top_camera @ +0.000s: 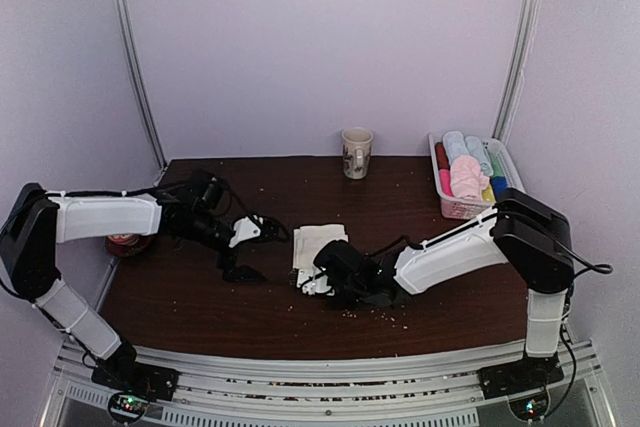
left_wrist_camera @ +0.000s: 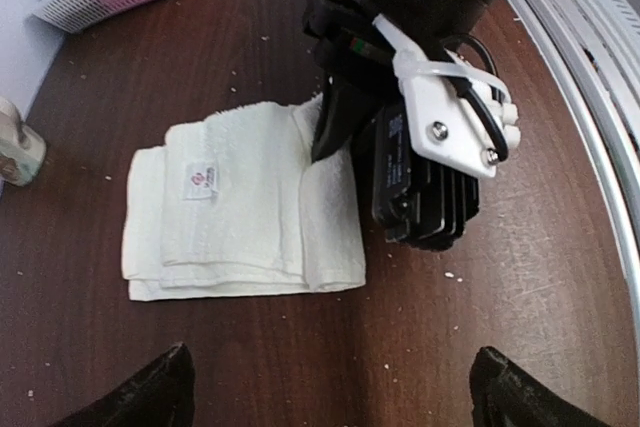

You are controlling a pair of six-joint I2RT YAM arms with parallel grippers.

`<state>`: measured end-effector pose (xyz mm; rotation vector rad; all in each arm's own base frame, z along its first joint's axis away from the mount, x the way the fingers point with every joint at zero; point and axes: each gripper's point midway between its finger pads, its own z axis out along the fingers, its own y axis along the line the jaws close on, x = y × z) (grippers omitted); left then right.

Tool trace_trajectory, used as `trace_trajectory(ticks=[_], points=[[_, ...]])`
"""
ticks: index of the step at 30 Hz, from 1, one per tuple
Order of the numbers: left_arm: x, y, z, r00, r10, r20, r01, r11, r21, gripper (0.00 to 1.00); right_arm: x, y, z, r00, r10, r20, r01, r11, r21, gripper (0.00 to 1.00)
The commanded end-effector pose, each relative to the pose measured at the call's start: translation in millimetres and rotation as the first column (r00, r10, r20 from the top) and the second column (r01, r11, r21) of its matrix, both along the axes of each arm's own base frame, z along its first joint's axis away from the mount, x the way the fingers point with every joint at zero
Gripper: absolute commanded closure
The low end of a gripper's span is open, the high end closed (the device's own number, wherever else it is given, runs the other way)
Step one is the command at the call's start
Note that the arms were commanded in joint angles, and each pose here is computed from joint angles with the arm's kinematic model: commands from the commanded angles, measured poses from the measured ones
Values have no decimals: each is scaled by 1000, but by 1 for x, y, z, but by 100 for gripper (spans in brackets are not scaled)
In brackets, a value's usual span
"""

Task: Roll the towels
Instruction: Roll the towel at the center of the board.

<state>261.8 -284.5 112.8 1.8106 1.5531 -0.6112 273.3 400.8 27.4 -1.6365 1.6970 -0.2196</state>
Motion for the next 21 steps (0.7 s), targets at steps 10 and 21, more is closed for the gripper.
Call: trace_trajectory(ticks=[10, 21], points=[[-4, 17, 23, 897, 12, 441, 48, 991, -126, 7, -28, 3, -14, 946, 8, -325, -7, 1000, 5, 100], [-21, 16, 7, 799, -24, 600, 76, 995, -61, 10, -40, 13, -23, 798, -16, -603, 14, 1000, -7, 99]])
